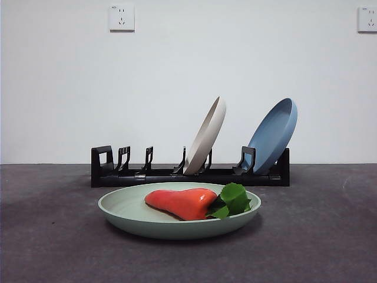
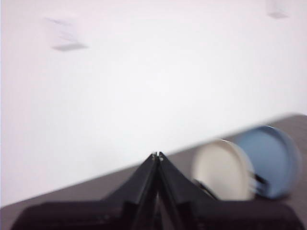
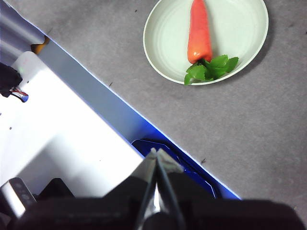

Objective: Take the green plate from the plate rack,put the plate on the table,take the carrot from the table,put the carrot in the plate

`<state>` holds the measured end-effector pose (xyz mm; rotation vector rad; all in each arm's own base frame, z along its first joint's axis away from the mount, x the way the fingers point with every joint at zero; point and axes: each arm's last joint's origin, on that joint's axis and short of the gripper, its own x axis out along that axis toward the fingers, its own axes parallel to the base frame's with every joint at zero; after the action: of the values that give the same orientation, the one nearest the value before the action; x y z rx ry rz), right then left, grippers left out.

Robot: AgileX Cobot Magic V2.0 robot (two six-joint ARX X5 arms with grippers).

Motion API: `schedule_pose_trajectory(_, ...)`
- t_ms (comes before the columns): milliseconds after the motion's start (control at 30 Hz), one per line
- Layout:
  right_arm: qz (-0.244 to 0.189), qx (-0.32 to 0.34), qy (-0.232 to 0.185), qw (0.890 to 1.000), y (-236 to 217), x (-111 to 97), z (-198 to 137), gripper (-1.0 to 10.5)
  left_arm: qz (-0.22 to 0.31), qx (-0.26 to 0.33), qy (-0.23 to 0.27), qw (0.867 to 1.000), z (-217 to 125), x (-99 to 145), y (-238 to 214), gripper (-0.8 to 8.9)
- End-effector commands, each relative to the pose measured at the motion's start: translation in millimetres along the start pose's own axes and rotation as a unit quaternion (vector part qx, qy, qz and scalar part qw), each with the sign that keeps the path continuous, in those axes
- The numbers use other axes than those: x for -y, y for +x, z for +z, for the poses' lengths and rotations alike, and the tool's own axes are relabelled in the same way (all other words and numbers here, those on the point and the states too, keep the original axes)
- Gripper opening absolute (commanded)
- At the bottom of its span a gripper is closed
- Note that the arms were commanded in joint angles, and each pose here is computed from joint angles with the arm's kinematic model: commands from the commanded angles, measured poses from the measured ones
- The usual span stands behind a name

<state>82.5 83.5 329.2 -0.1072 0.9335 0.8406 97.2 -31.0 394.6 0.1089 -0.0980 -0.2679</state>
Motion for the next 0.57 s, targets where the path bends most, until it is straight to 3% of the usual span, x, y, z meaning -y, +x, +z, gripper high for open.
schedule_pose_trajectory(33,0.000,0.002,0.001,1.000,0,0,0,0.0,0.043,0.016,0.019,0.999,-27,-5,-10,-0.03)
schedule_pose_trajectory(233,0.001,0.002,0.001,1.000,0,0,0,0.0,0.109,0.010,0.025,0.994,-95,-9,-21,-0.03)
schedule_pose_trajectory(567,0.001,0.002,0.001,1.000,0,0,0,0.0,0.143,-0.051,-0.006,0.988,-186,-6,-27,-0.03)
